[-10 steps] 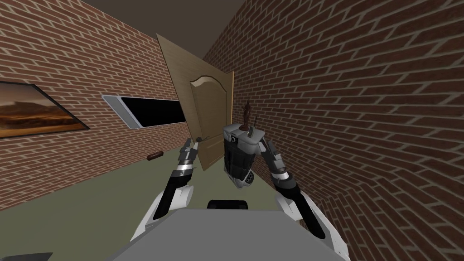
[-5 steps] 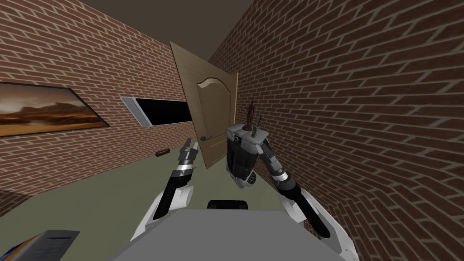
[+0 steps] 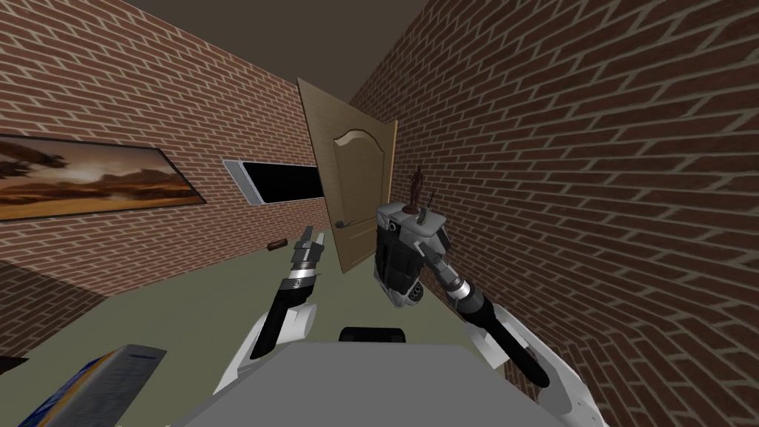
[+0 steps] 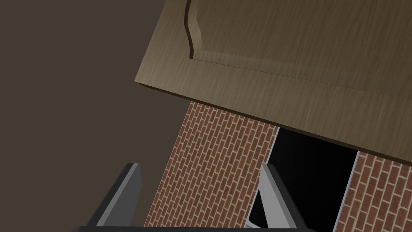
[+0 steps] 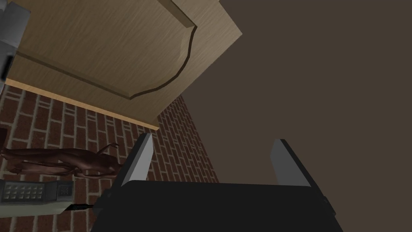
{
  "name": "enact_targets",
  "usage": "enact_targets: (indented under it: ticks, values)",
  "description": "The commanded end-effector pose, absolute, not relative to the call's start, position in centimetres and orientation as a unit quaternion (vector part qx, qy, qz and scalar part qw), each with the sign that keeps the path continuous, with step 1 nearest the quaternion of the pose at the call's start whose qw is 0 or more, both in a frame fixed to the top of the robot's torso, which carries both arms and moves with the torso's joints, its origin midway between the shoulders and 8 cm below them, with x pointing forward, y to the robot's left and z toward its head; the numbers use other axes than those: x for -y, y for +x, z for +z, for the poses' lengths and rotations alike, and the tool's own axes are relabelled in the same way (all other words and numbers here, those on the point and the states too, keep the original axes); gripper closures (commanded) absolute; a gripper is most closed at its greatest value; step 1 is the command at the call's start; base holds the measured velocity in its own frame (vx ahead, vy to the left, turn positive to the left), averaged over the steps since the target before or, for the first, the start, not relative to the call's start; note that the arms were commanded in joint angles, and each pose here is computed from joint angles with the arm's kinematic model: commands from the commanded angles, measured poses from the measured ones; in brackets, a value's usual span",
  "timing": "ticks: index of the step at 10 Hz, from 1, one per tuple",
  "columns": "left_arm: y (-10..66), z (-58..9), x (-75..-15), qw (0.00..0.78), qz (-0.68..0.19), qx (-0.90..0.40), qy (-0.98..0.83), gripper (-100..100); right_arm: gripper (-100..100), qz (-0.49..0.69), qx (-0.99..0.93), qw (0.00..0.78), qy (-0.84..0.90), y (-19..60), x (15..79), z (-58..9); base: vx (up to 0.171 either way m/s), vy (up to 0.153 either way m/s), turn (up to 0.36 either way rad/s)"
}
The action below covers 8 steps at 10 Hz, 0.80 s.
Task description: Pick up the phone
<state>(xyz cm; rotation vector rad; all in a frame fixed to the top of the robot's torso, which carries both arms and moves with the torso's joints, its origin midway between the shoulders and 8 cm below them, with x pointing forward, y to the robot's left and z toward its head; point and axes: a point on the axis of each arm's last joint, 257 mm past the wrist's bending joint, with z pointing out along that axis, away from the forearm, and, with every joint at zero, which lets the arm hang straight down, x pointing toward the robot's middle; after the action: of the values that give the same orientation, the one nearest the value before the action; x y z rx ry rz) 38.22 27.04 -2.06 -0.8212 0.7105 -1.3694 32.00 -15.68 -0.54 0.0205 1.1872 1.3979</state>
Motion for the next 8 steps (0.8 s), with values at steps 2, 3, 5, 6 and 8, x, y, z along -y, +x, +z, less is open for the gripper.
enact_targets:
  ticks: [2, 3, 5, 6, 8]
  values:
    - [38.2, -2.1, -27.0, 0.642, -0.601, -0.312, -0.36, 0, -100, 0.589, -0.548, 0.593, -0.025, 31.7, 14.9, -2.3, -0.042, 0.04, 0.18]
    - [38.2, -2.1, -27.0, 0.642, -0.601, -0.312, -0.36, 0, -100, 0.586, -0.557, 0.588, -0.035, 31.6, 14.8, -2.7, -0.019, 0.018, -0.002]
    - [38.2, -2.1, -27.0, 0.642, -0.601, -0.312, -0.36, 0, -100, 0.571, -0.583, 0.575, -0.061, 31.4, 14.5, -4.3, -0.046, 0.039, 0.191]
    - [38.2, -2.1, -27.0, 0.642, -0.601, -0.312, -0.36, 0, -100, 0.567, -0.592, 0.569, -0.072, 31.2, 14.5, -4.6, -0.022, 0.019, -0.011]
    - [38.2, -2.1, -27.0, 0.642, -0.601, -0.312, -0.36, 0, -100, 0.552, -0.614, 0.557, -0.095, 31.0, 14.4, -6.2, -0.019, 0.022, 0.131]
